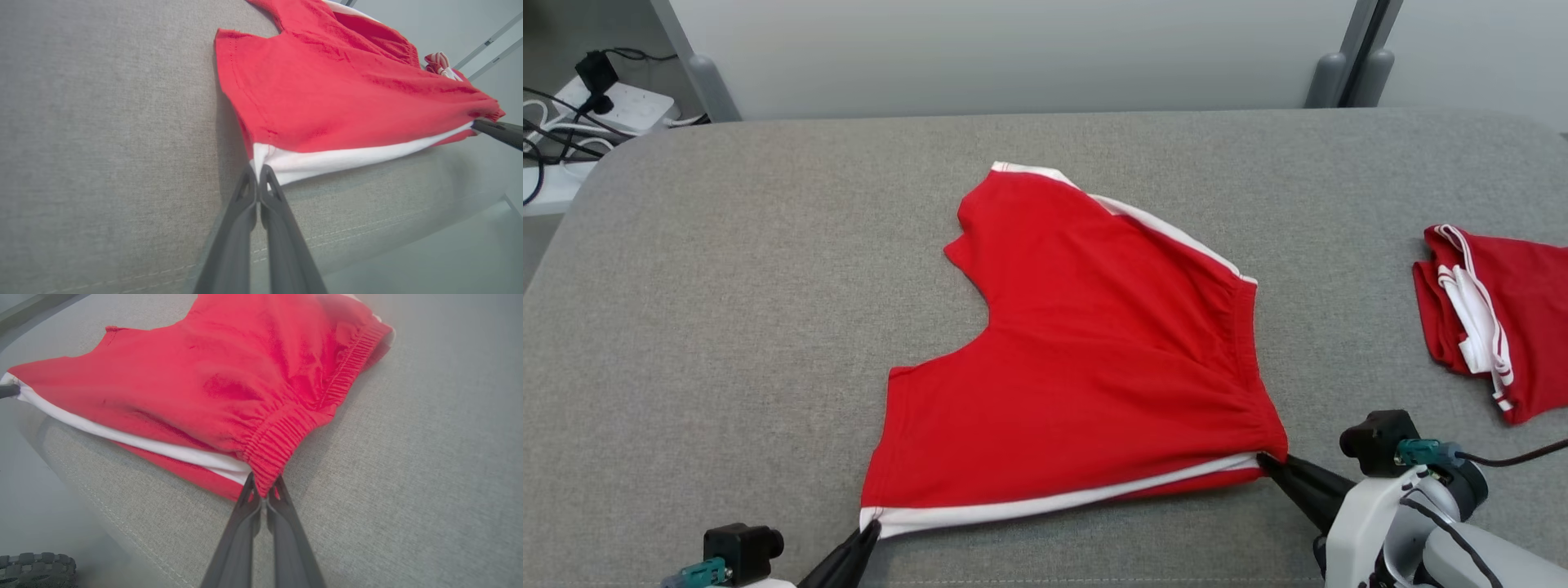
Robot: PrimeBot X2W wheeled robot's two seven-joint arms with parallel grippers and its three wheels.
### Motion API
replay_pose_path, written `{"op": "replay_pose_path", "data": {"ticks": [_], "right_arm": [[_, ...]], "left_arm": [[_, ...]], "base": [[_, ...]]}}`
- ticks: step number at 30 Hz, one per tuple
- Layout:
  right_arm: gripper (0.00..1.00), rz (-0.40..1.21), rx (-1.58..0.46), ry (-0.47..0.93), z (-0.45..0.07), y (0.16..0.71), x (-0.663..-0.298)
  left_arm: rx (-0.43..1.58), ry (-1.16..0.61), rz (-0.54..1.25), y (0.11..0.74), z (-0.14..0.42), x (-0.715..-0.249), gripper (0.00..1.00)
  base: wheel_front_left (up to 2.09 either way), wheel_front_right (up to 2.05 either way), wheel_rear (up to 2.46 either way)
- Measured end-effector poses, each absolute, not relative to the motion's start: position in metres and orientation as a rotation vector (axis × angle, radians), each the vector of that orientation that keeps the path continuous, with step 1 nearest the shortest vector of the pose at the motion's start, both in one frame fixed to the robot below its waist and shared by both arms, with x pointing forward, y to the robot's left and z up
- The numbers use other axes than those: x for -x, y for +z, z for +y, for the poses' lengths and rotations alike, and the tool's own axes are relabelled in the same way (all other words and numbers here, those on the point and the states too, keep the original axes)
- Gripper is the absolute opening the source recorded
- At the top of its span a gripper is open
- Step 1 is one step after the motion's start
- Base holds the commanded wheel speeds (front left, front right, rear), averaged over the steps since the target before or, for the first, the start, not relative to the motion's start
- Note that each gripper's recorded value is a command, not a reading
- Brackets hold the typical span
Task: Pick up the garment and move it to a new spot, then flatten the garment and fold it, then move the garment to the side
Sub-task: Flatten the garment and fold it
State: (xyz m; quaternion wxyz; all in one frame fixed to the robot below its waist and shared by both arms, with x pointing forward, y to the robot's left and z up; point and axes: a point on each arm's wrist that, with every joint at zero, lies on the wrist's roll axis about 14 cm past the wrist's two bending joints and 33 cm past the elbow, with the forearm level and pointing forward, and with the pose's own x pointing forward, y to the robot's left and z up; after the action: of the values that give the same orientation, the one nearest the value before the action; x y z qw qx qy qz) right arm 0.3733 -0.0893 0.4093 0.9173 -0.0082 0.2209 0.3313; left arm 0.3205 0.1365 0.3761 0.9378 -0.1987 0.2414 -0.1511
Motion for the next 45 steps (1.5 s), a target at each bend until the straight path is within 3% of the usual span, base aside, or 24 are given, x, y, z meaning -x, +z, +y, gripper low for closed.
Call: {"op": "replay_pose_path", "data": {"ticks": [4,5,6,12,14,22,35,45], "right_arm": [[0.0,0.526,-0.03,0.706,-0.087,0.413,-0.355],[0.0,0.669,-0.103,0.704,-0.101,0.413,-0.321],[0.0,0.655,-0.113,0.698,-0.102,0.415,-0.324],[0.0,0.582,-0.199,0.624,-0.111,0.424,-0.346],[0.0,0.535,-0.277,0.578,-0.113,0.433,-0.366],[0.0,0.437,-0.49,0.502,-0.11,0.458,-0.425],[0.0,0.412,-0.677,0.42,-0.11,0.446,-0.487],[0.0,0.463,-0.756,0.354,-0.118,0.417,-0.491]], "left_arm": [[0.444,-0.316,0.556,0.373,0.136,-0.305,0.0],[0.474,-0.391,0.653,0.378,0.133,-0.275,0.0],[0.479,-0.396,0.623,0.385,0.133,-0.279,0.0],[0.461,-0.458,0.462,0.431,0.131,-0.322,0.0],[0.404,-0.528,0.381,0.467,0.129,-0.358,0.0],[0.342,-0.644,0.341,0.523,0.114,-0.442,0.0],[0.225,-0.671,0.419,0.476,0.089,-0.553,0.0],[0.183,-0.723,0.468,0.423,0.057,-0.596,0.0]], "base": [[0.0,0.0,0.0],[0.0,0.0,0.0],[0.0,0.0,0.0],[0.0,0.0,0.0],[0.0,0.0,0.0],[0.0,0.0,0.0],[0.0,0.0,0.0],[0.0,0.0,0.0]]}}
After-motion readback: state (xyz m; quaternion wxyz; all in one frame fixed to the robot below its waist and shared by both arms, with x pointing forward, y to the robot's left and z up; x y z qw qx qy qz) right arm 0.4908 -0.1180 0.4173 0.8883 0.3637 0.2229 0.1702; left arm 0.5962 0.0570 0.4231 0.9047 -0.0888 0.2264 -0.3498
